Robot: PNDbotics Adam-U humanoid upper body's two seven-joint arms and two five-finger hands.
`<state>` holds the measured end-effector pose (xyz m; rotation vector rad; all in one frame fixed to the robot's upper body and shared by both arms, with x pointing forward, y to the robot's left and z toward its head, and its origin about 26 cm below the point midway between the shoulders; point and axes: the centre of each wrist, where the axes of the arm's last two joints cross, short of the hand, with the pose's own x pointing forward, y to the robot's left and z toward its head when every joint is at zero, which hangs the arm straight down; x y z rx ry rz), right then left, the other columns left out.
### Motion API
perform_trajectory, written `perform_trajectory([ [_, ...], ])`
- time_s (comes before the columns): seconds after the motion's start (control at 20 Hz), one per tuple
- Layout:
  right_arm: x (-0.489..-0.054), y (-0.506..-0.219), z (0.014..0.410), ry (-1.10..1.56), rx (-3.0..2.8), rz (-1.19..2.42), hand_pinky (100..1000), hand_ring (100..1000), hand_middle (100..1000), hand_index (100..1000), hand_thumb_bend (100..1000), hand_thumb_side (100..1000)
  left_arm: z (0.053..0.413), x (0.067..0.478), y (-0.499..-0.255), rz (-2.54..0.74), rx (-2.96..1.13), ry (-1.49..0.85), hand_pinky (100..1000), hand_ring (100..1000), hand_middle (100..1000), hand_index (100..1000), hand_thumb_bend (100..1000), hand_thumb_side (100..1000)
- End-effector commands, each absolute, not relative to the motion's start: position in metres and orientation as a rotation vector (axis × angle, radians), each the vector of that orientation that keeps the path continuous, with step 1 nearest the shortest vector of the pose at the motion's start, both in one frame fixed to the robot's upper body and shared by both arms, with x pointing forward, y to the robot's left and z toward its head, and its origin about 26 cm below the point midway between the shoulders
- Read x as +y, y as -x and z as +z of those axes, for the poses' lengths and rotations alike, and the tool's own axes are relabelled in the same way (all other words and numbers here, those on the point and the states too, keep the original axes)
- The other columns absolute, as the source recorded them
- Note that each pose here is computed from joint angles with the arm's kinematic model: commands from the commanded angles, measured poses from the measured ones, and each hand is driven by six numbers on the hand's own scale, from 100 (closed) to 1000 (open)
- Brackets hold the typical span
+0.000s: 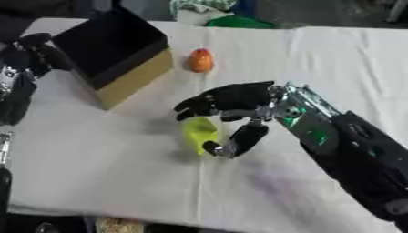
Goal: Pick up objects on the table and place them in the box.
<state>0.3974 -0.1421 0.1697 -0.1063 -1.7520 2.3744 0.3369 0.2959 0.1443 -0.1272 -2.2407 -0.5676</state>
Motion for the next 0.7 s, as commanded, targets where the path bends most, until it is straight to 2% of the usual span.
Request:
perform_trajectory([
  [0.05, -0.146, -0.402, 0.182, 0.056, -1.594, 2.721, 954, 904, 1000, 1000, 100, 509, 0.156, 0.297, -0.337, -0.59, -2.274, 0.117, 704, 629, 613, 860, 100, 760],
  [0.7, -0.142, -0.414, 0.165, 0.046, -1.55, 2.714, 958, 898, 998, 1000, 100, 581, 0.156, 0.297, -0.337, -0.589, -2.275, 0.121, 705, 630, 612, 860, 100, 761],
])
